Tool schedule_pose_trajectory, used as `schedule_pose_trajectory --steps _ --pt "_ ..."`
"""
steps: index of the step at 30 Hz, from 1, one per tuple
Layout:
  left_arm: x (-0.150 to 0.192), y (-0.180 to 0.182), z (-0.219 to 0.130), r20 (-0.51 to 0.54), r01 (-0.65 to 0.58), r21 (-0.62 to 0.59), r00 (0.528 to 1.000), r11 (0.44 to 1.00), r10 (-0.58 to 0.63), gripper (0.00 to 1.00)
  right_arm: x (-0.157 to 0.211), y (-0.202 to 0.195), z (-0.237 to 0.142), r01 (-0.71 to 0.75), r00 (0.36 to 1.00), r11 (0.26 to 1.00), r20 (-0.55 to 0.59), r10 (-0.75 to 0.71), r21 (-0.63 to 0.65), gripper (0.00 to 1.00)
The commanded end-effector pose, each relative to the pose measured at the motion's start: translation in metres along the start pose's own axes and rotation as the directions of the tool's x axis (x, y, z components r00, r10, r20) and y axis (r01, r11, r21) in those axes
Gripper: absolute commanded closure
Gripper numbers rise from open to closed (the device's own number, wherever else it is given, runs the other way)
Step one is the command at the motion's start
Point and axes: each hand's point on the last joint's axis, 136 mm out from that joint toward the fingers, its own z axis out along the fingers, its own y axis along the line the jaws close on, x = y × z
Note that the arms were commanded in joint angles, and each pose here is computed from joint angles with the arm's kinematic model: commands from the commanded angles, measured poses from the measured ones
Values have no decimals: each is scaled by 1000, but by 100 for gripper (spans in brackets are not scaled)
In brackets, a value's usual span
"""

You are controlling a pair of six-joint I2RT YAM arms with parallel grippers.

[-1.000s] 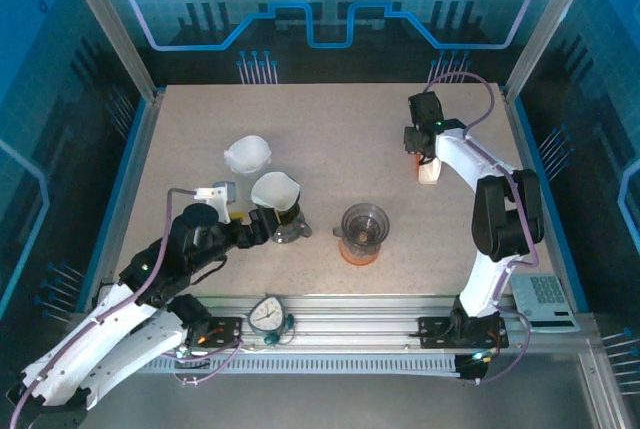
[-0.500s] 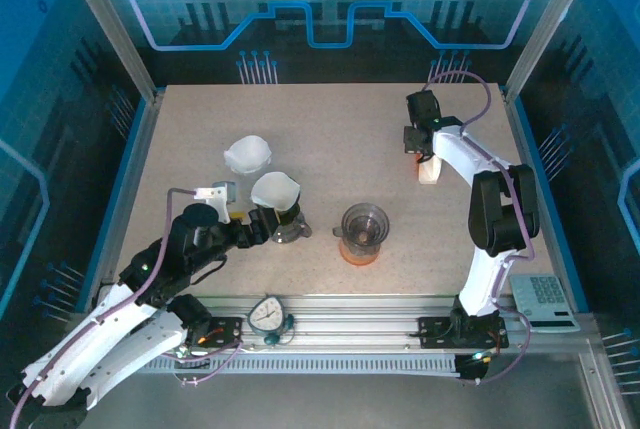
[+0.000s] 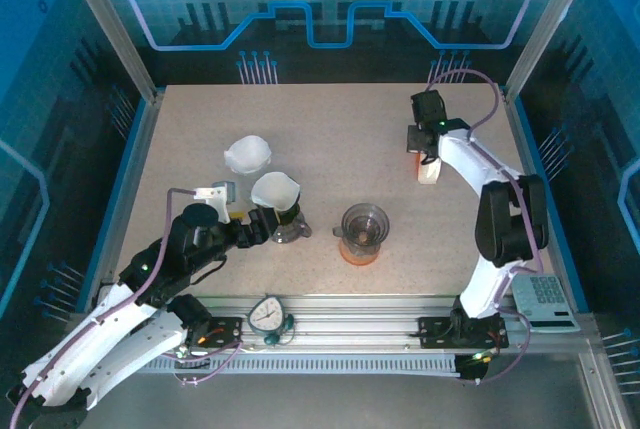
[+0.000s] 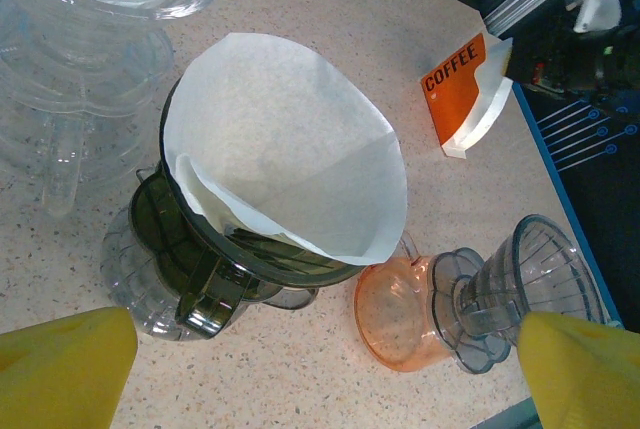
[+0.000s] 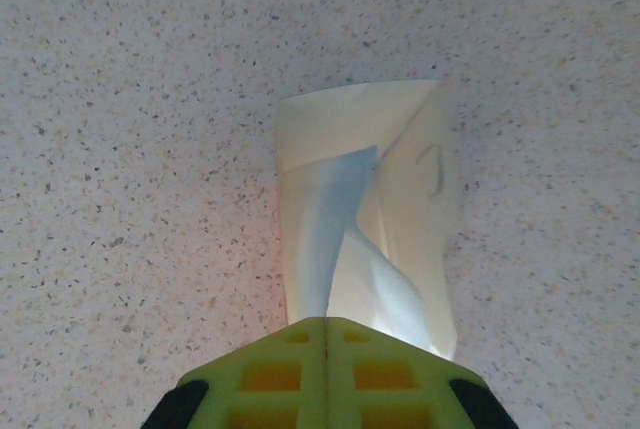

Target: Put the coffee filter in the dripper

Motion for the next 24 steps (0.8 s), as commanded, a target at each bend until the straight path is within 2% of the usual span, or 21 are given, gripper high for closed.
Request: schedule_pose_trajectory --steps 1,7,10,14,19,24 --pt "-10 -4 -3 35 -6 8 999 1000 6 1 -12 -12 -27 -45 996 999 71 44 9 100" --pt "-11 -4 -4 33 -1 7 999 1000 1 1 -5 -15 -74 -103 983 993 149 111 -63 100" --pt "-11 -5 -5 35 1 10 999 1000 -1 1 4 -11 -105 -117 970 984 198 142 -133 100" --pt "-11 -5 -6 32 5 8 999 1000 -5 1 25 0 -144 -104 967 963 203 157 -247 100" --pt "-10 -4 -8 26 11 5 1000 1000 -11 1 55 12 -202 -28 972 927 207 112 -373 100" --pt "-12 -3 -12 35 13 4 999 1000 -13 1 89 28 -252 73 988 852 155 10 -519 100"
